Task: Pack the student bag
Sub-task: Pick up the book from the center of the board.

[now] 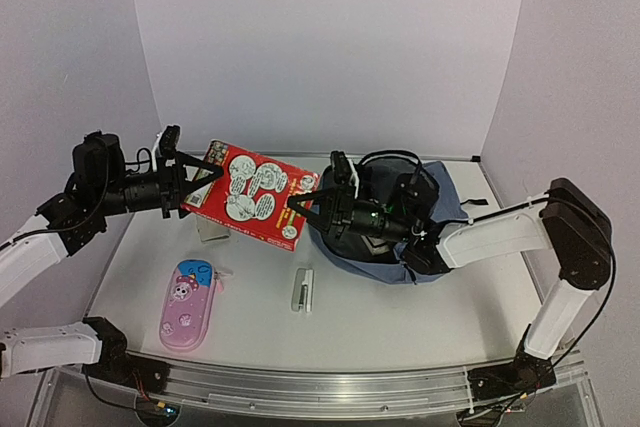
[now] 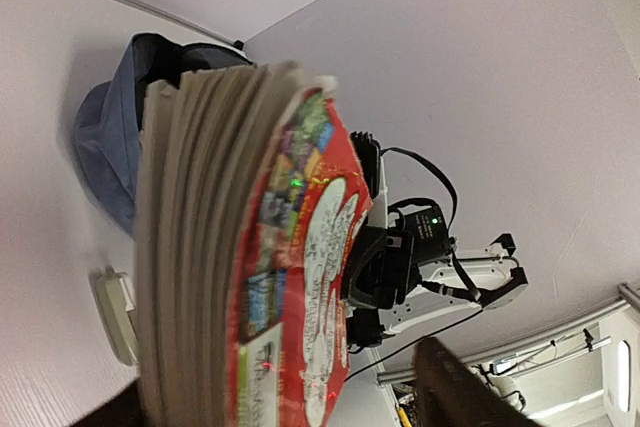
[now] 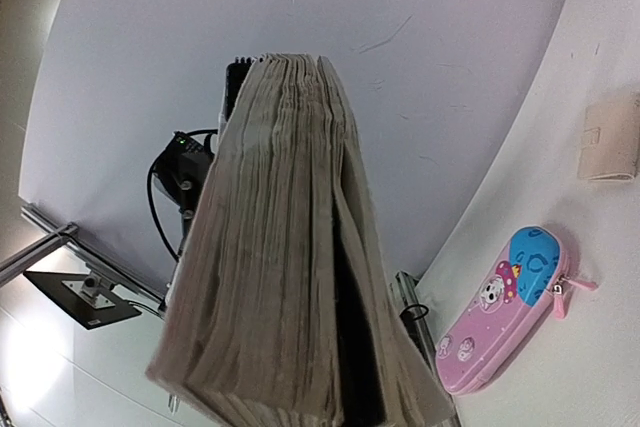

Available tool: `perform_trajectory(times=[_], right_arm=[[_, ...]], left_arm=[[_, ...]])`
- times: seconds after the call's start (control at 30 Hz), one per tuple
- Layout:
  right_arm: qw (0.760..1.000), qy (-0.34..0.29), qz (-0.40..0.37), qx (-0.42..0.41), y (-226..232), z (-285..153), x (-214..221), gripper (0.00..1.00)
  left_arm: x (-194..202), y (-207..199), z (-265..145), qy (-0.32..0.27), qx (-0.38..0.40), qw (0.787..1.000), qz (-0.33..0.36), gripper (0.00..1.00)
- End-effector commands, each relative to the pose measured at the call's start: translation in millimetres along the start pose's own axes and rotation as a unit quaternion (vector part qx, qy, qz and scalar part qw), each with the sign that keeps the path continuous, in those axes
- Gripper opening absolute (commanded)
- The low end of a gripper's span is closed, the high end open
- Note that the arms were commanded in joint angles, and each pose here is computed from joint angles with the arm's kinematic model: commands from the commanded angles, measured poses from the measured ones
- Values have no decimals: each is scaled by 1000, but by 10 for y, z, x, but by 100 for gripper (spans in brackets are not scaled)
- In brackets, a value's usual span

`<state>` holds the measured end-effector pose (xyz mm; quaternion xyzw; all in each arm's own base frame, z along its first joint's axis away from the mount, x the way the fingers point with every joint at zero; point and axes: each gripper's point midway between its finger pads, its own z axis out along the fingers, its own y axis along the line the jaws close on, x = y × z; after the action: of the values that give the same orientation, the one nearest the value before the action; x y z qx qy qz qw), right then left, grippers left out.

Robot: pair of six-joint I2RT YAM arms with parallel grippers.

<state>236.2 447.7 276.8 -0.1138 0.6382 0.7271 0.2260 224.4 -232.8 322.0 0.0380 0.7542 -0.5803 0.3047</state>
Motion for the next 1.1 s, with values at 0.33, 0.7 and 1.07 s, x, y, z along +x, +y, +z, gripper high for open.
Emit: perform_trajectory(times=[0.33, 0.7, 1.07], right_arm=[[989, 89, -96, -62, 815, -219, -51, 0], [988, 81, -130, -1, 793, -242, -148, 0], [990, 68, -127, 12, 727, -211, -248, 0]], left_arm=[[185, -322, -12, 123, 21, 991, 48, 100], [274, -356, 63, 161, 60, 984, 34, 73], [293, -299, 60, 156, 54, 986, 31, 9]])
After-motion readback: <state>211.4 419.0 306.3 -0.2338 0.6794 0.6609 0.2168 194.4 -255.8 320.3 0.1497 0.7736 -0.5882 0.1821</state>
